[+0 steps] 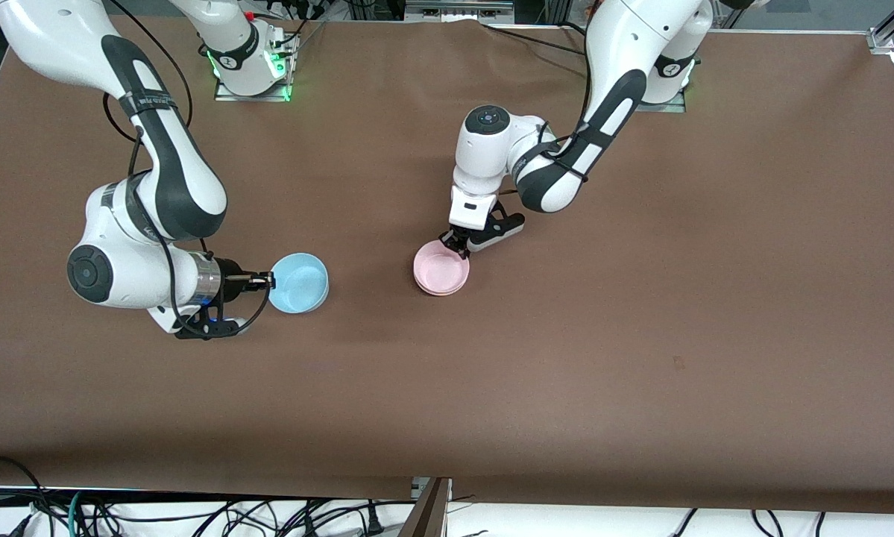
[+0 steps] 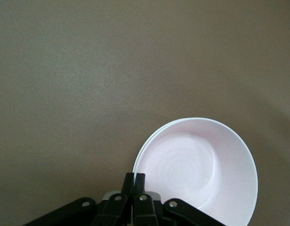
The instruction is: Stack pink and blue bowls on white bowl
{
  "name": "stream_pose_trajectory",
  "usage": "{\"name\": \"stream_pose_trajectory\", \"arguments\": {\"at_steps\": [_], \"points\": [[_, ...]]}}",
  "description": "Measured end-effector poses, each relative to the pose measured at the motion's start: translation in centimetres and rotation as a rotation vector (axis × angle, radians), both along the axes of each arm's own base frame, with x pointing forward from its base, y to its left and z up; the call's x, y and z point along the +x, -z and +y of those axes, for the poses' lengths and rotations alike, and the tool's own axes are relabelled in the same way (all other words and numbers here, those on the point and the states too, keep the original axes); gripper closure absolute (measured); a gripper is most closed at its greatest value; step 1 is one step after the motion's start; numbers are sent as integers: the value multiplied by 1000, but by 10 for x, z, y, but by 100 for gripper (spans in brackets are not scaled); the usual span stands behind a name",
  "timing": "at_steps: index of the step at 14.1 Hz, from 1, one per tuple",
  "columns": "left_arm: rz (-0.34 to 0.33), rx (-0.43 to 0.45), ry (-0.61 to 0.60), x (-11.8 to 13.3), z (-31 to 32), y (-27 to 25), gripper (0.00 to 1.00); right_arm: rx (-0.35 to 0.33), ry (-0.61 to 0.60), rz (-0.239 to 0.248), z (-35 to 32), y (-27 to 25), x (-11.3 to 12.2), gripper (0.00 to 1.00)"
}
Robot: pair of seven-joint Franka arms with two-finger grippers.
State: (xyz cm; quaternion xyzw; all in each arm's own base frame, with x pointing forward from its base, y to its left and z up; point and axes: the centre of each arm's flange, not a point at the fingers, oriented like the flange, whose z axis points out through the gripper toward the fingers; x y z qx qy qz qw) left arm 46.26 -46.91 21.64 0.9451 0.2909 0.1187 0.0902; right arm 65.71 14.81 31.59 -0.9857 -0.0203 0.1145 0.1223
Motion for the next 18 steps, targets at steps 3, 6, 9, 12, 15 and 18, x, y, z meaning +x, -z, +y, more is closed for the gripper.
{"name": "stream_pose_trajectory", "arguments": {"at_steps": [3, 6, 9, 12, 15, 18], "points": [[-1, -2, -4, 2, -1, 0, 98, -8, 20, 8, 14, -1, -3, 98], [-2, -5, -9, 4, -1, 1, 95, -14, 39, 13, 32, -3, -7, 98], [-2, -8, -14, 5, -2, 0, 85, -14, 63, 13, 48, -5, -9, 98], [-3, -9, -16, 5, -2, 0, 83, 48, 108, 30, 66, -10, -12, 98], [-6, -9, -20, 8, -1, 0, 78, 65, 135, 23, 92, -12, -16, 98], [-28, -14, -37, 21, 1, -10, 63, 60, 142, 21, 126, -7, -26, 98]]}}
